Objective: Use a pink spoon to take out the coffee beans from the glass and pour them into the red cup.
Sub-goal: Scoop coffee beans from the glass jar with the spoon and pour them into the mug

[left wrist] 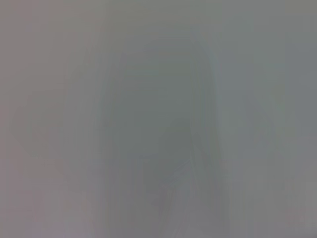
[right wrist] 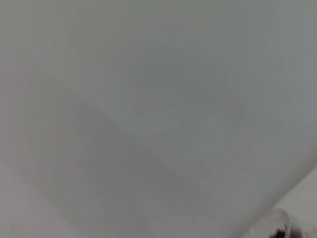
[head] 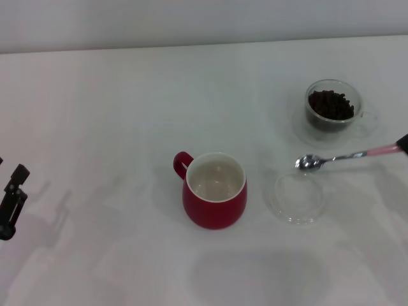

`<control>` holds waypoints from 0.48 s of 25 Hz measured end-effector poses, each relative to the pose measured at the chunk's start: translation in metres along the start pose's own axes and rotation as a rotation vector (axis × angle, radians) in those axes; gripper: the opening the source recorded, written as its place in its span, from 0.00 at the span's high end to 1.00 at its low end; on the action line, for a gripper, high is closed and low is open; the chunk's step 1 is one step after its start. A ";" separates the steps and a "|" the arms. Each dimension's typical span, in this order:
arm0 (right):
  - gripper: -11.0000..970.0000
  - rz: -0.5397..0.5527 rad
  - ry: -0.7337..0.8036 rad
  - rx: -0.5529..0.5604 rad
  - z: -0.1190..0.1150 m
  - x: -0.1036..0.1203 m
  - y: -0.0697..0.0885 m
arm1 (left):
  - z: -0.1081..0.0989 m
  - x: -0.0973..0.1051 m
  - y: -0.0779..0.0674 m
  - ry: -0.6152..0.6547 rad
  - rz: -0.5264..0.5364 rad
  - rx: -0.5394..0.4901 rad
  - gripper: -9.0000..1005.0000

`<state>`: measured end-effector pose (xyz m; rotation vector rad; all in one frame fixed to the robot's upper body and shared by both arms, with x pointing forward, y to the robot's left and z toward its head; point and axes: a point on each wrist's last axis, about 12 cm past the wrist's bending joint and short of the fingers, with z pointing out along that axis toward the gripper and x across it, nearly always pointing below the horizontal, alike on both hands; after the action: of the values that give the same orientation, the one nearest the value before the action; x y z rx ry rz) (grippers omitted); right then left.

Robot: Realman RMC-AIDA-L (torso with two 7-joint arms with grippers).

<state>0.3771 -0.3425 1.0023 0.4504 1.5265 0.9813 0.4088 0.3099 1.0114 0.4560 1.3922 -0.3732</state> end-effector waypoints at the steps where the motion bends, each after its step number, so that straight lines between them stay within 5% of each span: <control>1: 0.84 -0.003 -0.003 -0.006 0.001 -0.004 -0.001 | 0.000 0.000 -0.001 -0.003 -0.003 0.001 0.58; 12: 0.83 -0.110 -0.028 -0.080 0.047 -0.049 -0.004 | 0.003 0.000 -0.005 -0.014 -0.018 0.020 0.58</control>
<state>0.4332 -0.3664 1.0318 0.3192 1.4654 0.9431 0.4094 0.3042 1.0118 0.4561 1.3808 -0.4045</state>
